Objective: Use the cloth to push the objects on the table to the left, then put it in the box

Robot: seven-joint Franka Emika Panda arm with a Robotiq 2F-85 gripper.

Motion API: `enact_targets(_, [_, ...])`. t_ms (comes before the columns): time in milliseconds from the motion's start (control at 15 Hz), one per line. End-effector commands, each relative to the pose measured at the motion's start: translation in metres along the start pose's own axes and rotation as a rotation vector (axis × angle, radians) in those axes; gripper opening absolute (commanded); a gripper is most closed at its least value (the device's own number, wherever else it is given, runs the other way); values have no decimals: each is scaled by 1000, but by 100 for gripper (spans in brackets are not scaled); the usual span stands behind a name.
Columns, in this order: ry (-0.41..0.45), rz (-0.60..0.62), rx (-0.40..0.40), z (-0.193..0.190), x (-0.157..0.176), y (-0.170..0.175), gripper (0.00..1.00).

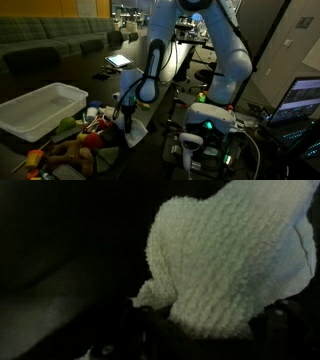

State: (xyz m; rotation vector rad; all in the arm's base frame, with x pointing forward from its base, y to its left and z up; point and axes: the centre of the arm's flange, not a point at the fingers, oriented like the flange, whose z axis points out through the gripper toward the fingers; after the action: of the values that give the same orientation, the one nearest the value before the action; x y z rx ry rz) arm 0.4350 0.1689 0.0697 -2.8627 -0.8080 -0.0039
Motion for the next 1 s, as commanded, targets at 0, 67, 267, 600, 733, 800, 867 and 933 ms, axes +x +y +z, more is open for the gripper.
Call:
enact_targets(0, [76,38,-53,10,32,-19,0])
enact_targets(67, [91,48,-60,11,39,-23,0])
enact_targets(267, [131,73,-62,14,64,-39,0])
enact_targets(600, [154,43,-42,19,96,-78,0])
enact_targets(733, [163,26,-35,18,105,-95,0])
enact_targets(800, [168,18,-34,20,112,-105,0])
enact_targets(867, [174,10,-31,17,117,-114,0])
enact_targets(933, [183,2,-32,17,125,-123,0])
